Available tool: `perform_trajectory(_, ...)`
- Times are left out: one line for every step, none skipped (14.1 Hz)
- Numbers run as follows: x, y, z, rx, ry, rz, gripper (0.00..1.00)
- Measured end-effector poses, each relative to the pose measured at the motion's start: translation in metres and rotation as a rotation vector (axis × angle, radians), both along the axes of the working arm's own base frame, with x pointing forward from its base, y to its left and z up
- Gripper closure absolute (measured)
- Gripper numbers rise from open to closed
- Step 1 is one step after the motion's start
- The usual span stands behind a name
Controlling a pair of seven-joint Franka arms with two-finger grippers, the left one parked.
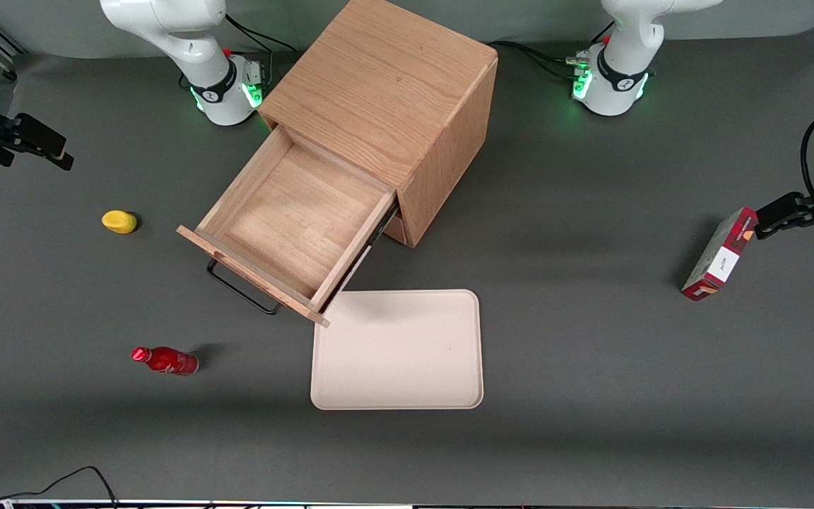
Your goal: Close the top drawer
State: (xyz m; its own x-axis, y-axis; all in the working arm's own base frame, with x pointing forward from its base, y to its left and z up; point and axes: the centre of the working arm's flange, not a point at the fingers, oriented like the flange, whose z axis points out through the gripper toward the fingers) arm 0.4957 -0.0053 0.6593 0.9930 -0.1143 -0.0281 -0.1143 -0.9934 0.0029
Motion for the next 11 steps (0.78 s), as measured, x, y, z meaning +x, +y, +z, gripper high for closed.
perform_trajectory(0.0003,-0.0001,-0.0004,0.000,0.001,0.000,0.00)
perform_trajectory(0.0004,-0.0003,-0.0006,0.000,0.001,-0.001,0.00)
perform_trajectory(0.0004,-0.0004,-0.0007,0.000,0.001,-0.001,0.00)
perform_trajectory(0.0004,-0.0002,-0.0005,0.000,0.001,0.000,0.00)
perform_trajectory(0.0004,-0.0001,0.0003,0.000,-0.001,0.000,0.00)
perform_trajectory(0.0004,-0.0002,0.0015,0.000,-0.003,0.000,0.00)
perform_trajectory(0.0004,-0.0001,0.0029,0.000,-0.006,0.000,0.00)
perform_trajectory(0.0004,-0.0001,0.0043,0.000,-0.009,0.000,0.00)
perform_trajectory(0.0004,-0.0001,0.0050,0.000,-0.011,0.000,0.00)
perform_trajectory(0.0004,-0.0001,0.0051,0.000,-0.011,0.000,0.00)
perform_trajectory(0.0004,-0.0001,0.0051,0.000,-0.011,0.000,0.00)
